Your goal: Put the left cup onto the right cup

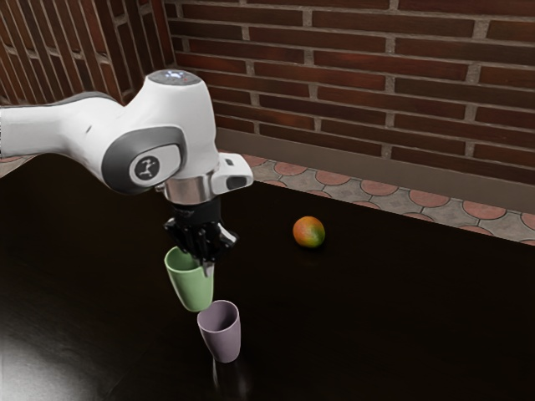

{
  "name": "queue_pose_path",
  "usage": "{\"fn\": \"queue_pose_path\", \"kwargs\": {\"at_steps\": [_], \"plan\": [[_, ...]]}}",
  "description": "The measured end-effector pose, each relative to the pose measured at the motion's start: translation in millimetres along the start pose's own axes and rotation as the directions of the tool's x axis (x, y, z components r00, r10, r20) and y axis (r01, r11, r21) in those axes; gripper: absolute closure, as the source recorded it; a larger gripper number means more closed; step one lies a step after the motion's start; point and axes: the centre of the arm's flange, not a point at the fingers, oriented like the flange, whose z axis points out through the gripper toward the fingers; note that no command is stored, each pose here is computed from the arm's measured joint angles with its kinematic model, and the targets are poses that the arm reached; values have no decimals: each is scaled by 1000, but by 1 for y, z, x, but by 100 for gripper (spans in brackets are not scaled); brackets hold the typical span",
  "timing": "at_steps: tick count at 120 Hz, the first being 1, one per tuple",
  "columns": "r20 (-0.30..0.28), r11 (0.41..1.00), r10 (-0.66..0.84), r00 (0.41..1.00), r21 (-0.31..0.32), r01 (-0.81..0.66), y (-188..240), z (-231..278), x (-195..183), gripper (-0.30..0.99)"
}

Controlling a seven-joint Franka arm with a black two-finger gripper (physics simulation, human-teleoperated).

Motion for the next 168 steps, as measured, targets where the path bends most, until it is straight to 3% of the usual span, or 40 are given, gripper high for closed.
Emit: {"fn": "queue_pose_path", "kwargs": {"at_steps": [62,135,168], "plan": [[53,991,-130,990,-20,131,25,22,14,79],[94,976,-214,972,-12,216,22,52,26,79],[74,975,-219,973,-10,220,20,50,29,79]]}}
